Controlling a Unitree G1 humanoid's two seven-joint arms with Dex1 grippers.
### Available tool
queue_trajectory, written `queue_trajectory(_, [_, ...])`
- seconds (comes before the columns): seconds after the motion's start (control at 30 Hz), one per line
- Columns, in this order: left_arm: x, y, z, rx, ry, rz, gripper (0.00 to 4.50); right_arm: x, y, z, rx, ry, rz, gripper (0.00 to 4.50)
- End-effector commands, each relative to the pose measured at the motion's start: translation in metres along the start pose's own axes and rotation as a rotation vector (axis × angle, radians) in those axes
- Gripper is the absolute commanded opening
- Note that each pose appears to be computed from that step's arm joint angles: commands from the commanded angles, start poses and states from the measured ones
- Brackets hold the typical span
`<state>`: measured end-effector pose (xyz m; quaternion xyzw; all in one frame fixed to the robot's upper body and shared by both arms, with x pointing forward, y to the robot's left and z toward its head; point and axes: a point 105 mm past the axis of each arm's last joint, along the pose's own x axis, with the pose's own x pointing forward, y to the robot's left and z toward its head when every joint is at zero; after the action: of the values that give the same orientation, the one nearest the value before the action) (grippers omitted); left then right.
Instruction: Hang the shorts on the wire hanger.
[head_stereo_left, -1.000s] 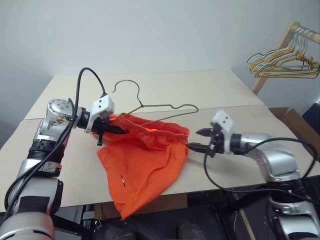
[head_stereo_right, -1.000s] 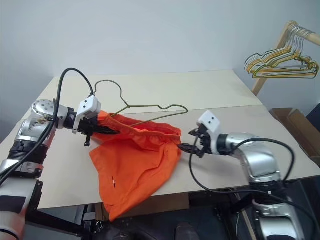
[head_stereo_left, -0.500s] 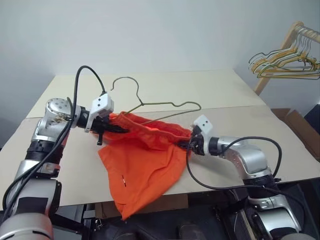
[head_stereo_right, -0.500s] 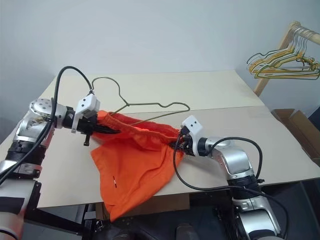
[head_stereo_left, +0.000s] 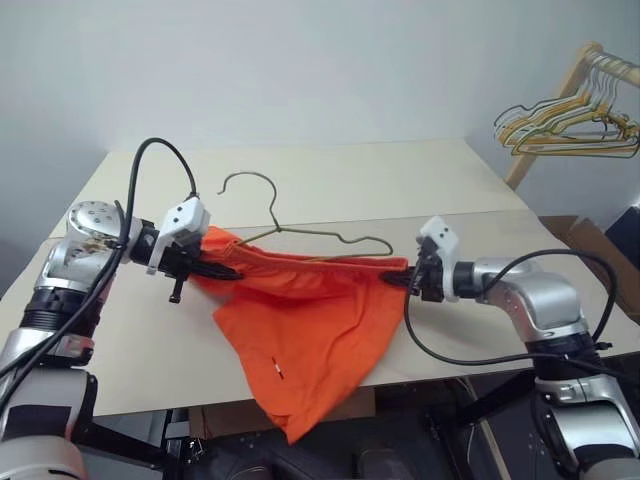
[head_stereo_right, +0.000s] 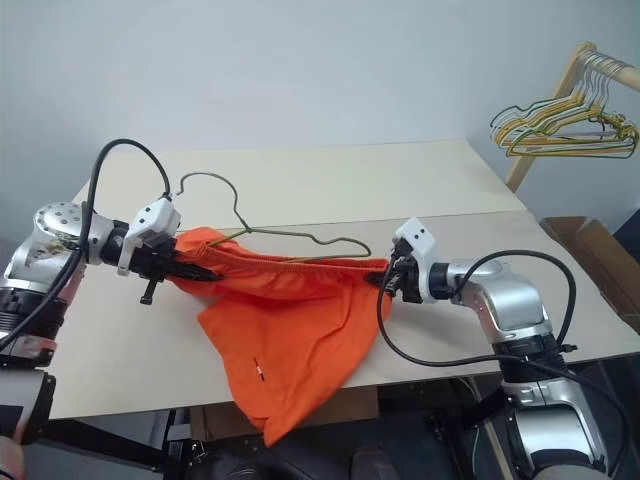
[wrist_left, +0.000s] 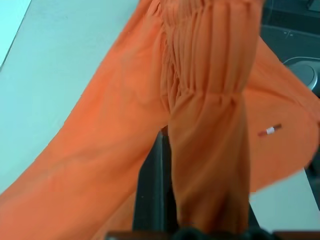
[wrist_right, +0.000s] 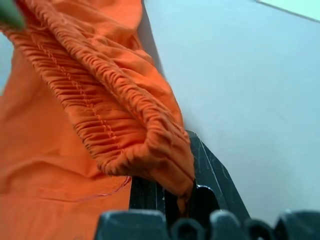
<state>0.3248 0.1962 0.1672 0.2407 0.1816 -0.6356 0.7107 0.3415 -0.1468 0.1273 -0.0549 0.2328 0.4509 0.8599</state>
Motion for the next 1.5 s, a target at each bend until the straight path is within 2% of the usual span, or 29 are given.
queue_trajectory(0.03, [-0.021,0.001,-0.006,-0.003,0.054,0.049,0.00,-0.027,-0.024,0.002,0.003,0.021,-0.102,0.02])
queue_trajectory(0.43, [-0.021,0.006,-0.032,-0.039,0.190,0.097,0.00,-0.044,-0.022,0.007,-0.081,0.038,-0.085,0.02])
queue_trajectory(0.67, [-0.011,0.000,-0.047,-0.049,0.242,0.042,0.00,-0.045,0.008,0.033,-0.215,0.006,0.017,0.02])
queue_trajectory(0.93, [0.007,0.005,-0.042,-0.008,0.235,0.005,0.00,-0.019,0.050,0.048,-0.351,0.017,0.120,0.02])
queue_trajectory(1.13, [0.016,0.011,-0.035,0.015,0.213,-0.009,0.00,-0.008,0.055,0.049,-0.359,0.049,0.100,1.72])
queue_trajectory(1.33, [0.018,0.013,-0.032,0.021,0.199,-0.006,0.00,-0.026,0.045,0.053,-0.354,0.039,0.040,3.70])
queue_trajectory(1.4, [0.019,0.014,-0.031,0.022,0.197,-0.006,0.00,-0.037,0.044,0.066,-0.370,-0.010,0.032,4.38])
queue_trajectory(1.5, [0.020,0.015,-0.030,0.024,0.195,-0.006,0.00,-0.045,0.055,0.082,-0.399,-0.084,0.072,4.38])
